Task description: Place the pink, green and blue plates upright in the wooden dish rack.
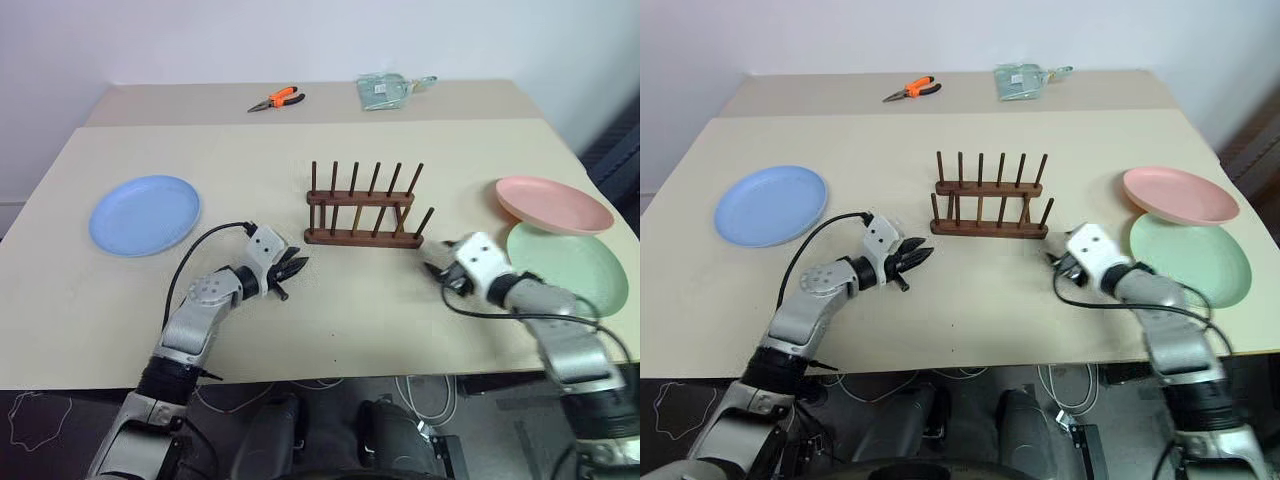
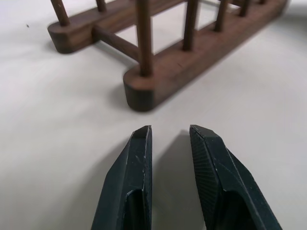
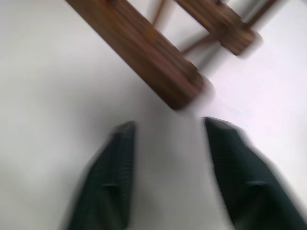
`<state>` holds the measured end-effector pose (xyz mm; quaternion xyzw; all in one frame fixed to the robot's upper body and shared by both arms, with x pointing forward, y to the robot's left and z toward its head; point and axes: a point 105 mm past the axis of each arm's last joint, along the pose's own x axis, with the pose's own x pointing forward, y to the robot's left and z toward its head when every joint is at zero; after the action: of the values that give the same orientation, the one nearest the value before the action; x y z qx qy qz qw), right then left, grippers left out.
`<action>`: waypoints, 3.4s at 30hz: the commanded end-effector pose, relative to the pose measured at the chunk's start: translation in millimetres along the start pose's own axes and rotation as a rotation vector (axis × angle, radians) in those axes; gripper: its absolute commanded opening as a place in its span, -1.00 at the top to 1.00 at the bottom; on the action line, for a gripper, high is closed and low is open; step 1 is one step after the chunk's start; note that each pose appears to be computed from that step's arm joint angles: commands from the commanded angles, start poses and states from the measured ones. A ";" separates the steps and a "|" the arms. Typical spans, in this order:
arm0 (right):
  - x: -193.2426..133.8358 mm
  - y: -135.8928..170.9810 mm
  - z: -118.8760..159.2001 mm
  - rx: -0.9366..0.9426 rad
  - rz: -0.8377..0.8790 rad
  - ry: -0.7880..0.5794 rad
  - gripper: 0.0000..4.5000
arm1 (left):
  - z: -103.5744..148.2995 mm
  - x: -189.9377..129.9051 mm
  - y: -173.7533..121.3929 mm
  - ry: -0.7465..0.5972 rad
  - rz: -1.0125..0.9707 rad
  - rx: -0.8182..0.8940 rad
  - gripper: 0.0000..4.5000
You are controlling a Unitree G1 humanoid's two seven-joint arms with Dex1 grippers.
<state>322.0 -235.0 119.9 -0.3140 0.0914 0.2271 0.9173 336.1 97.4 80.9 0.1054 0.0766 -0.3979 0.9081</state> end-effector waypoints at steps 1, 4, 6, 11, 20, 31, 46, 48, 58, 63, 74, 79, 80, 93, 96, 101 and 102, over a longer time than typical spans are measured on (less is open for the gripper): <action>-25.6 -41.4 27.6 -0.131 -0.090 -0.053 -0.69 | 6.0 -5.8 -19.9 -0.038 -0.101 -0.040 0.47; -37.5 -77.6 14.4 -0.289 -0.187 0.084 -0.69 | 13.5 -8.1 -34.4 -0.070 -0.175 -0.043 0.47; -41.2 -98.2 -0.5 -0.374 -0.245 0.187 -0.69 | 15.8 -6.9 -38.3 -0.073 -0.195 -0.031 0.47; -36.4 -126.4 -34.7 -0.514 -0.314 0.371 -0.69 | 20.4 -4.0 -37.0 -0.079 -0.200 -0.009 0.47; -14.5 -137.4 -59.9 -0.622 -0.327 0.453 0.34 | 21.6 -11.0 -36.9 -0.088 -0.191 -0.012 0.47; -15.1 -107.6 73.2 -0.367 -0.377 -0.155 0.98 | 19.5 -17.2 -28.3 -0.089 -0.152 -0.017 0.47; -32.0 -9.7 155.8 0.715 -0.052 -0.667 0.98 | 27.1 -11.5 -32.6 -0.122 -0.185 -0.002 0.47; -31.1 -7.2 155.0 0.723 -0.048 -0.657 0.98 | 26.9 -11.9 -32.6 -0.121 -0.185 -0.002 0.47; -14.2 -3.5 127.4 0.764 -0.105 -0.526 0.98 | 27.1 -14.5 -33.5 -0.121 -0.188 -0.005 0.47; -11.1 -4.1 125.5 0.711 -0.126 -0.510 0.00 | 27.3 -13.9 -36.4 -0.122 -0.197 -0.004 0.47; -63.8 -81.2 120.0 0.610 -0.378 -0.638 -0.65 | 25.7 -13.3 -36.2 -0.121 -0.206 -0.010 0.47; -64.7 -81.8 37.9 0.363 -0.425 -0.181 -0.65 | 24.1 -9.4 -37.3 -0.117 -0.221 -0.011 0.47; -62.1 -74.9 25.9 0.303 -0.403 -0.106 -0.65 | 24.2 -8.7 -37.5 -0.117 -0.223 -0.011 0.47; -48.5 -45.5 -55.7 0.132 -0.389 0.293 -0.03 | 25.3 -9.0 -37.5 -0.116 -0.232 -0.009 0.47; -45.8 -47.7 -53.1 0.133 -0.390 0.280 0.65 | 24.8 -9.7 -37.8 -0.113 -0.230 -0.009 0.47; -44.2 -58.3 -27.8 0.137 -0.415 0.158 0.99 | 22.8 -12.4 -38.0 -0.109 -0.225 -0.011 0.47; -44.3 -62.3 -19.5 0.132 -0.425 0.122 0.99 | 22.5 -12.7 -37.7 -0.108 -0.225 -0.012 0.47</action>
<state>306.9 -309.9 116.0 -0.2683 0.1611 0.0090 0.9497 302.7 75.4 89.8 0.0679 0.0620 -0.4998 0.8612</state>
